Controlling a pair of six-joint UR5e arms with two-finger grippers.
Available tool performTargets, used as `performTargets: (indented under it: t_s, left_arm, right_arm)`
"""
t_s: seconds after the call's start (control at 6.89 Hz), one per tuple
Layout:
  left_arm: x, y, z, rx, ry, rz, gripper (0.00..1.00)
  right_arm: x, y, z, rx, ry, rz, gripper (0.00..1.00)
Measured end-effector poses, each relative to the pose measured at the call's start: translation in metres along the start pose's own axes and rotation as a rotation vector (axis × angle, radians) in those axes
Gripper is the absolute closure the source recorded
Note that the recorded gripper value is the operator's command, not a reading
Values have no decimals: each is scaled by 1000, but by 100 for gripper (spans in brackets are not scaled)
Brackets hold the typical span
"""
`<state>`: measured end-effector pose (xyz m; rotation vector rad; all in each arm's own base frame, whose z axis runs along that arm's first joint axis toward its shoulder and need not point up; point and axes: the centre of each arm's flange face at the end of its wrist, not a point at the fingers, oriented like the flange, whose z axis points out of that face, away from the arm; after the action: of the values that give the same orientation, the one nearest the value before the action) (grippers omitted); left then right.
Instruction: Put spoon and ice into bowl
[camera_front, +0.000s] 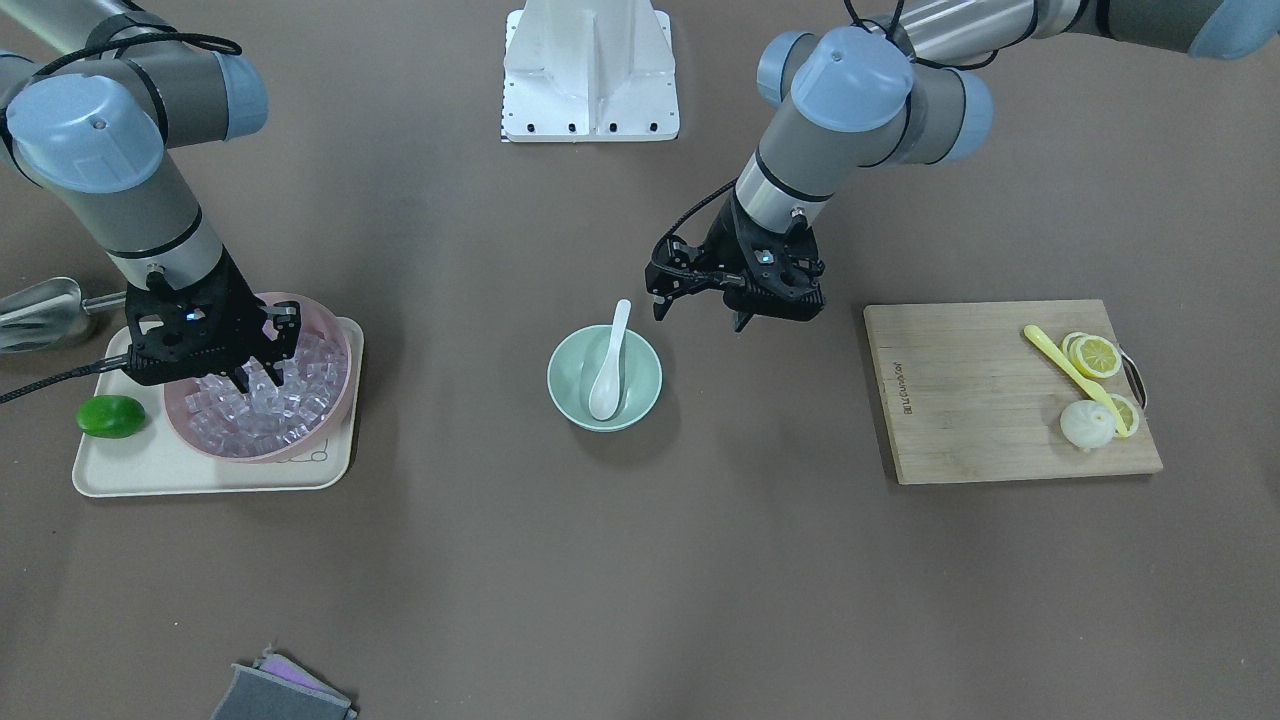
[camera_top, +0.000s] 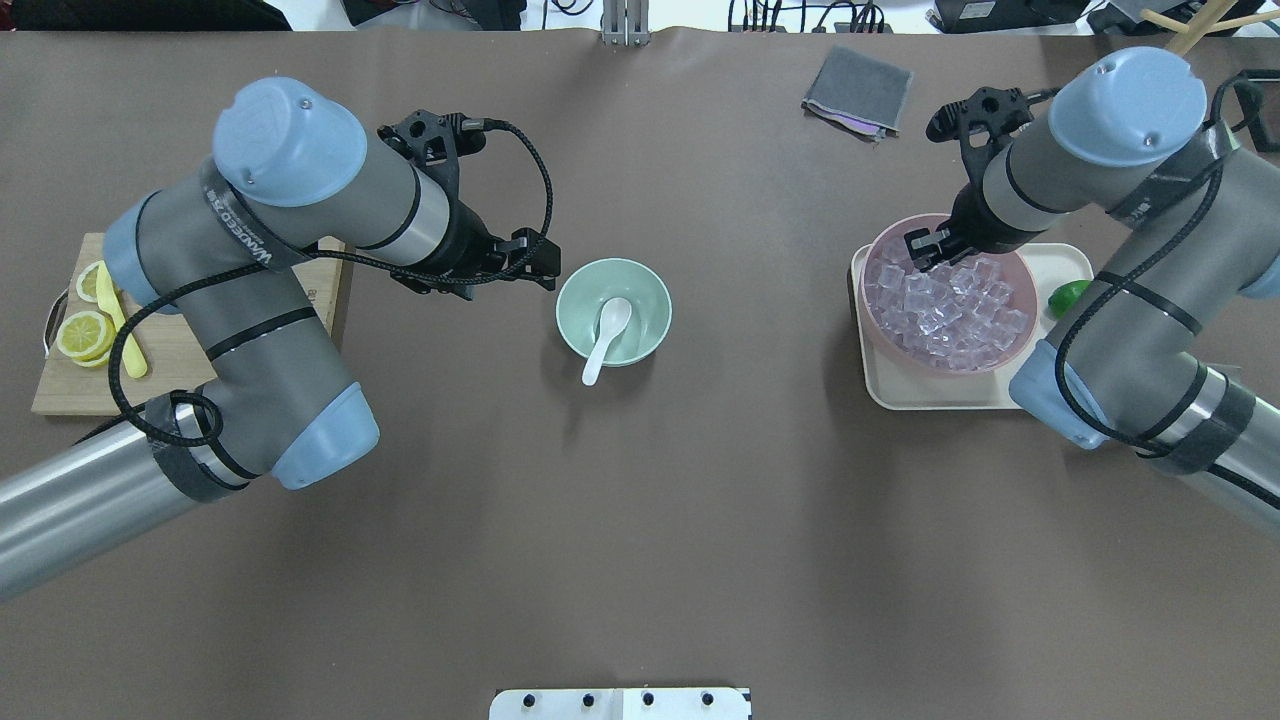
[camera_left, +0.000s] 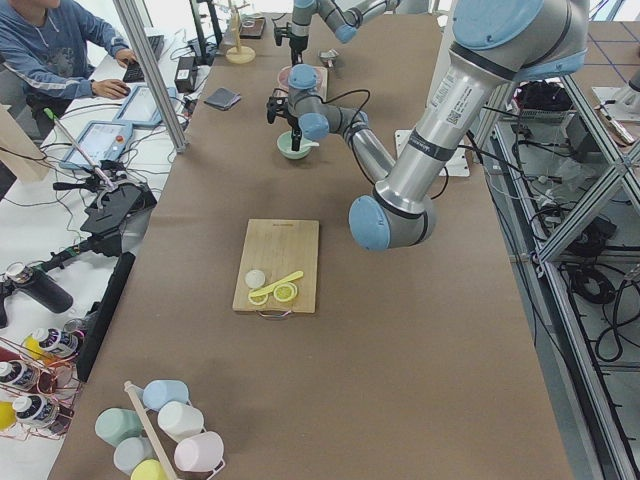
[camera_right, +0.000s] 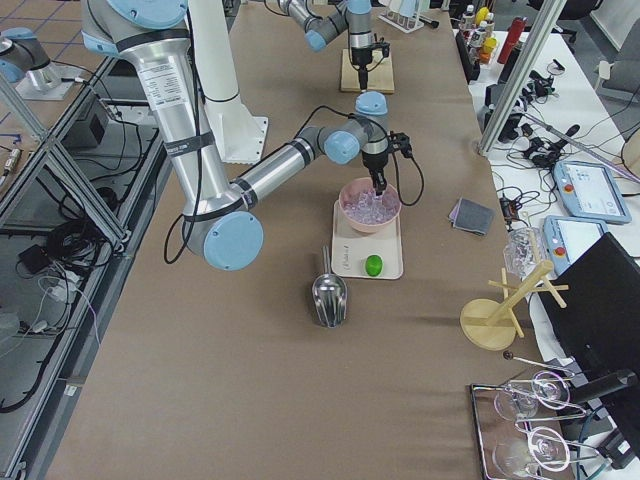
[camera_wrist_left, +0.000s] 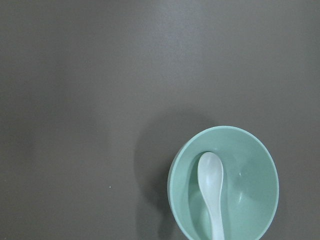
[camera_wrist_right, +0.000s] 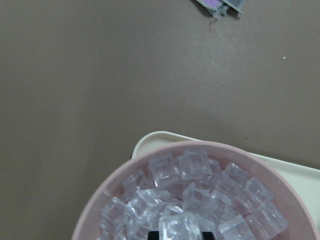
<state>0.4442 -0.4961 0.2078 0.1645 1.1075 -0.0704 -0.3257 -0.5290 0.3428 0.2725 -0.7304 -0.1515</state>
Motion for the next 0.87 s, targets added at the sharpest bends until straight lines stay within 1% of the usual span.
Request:
performTargets:
  t_s: [0.15, 0.44, 0.58, 0.73, 0.87]
  left_arm:
    - [-15, -7, -16, -6, 10, 15, 2]
    - [-79, -23, -55, -26, 5, 94, 2]
    - [-120, -33, -74, -40, -3, 119, 2]
    - [-157, -40, -90, -43, -15, 140, 2]
    - [-181, -43, -98, -42, -29, 156, 2]
  right_arm:
    - [-20, -12, -13, 11, -20, 38, 100]
    - [-95, -18, -26, 25, -91, 177, 100]
    - [-146, -14, -26, 37, -117, 250, 100]
    - [-195, -11, -21, 60, -125, 312, 100]
    - [-238, -11, -9, 88, -132, 360, 100]
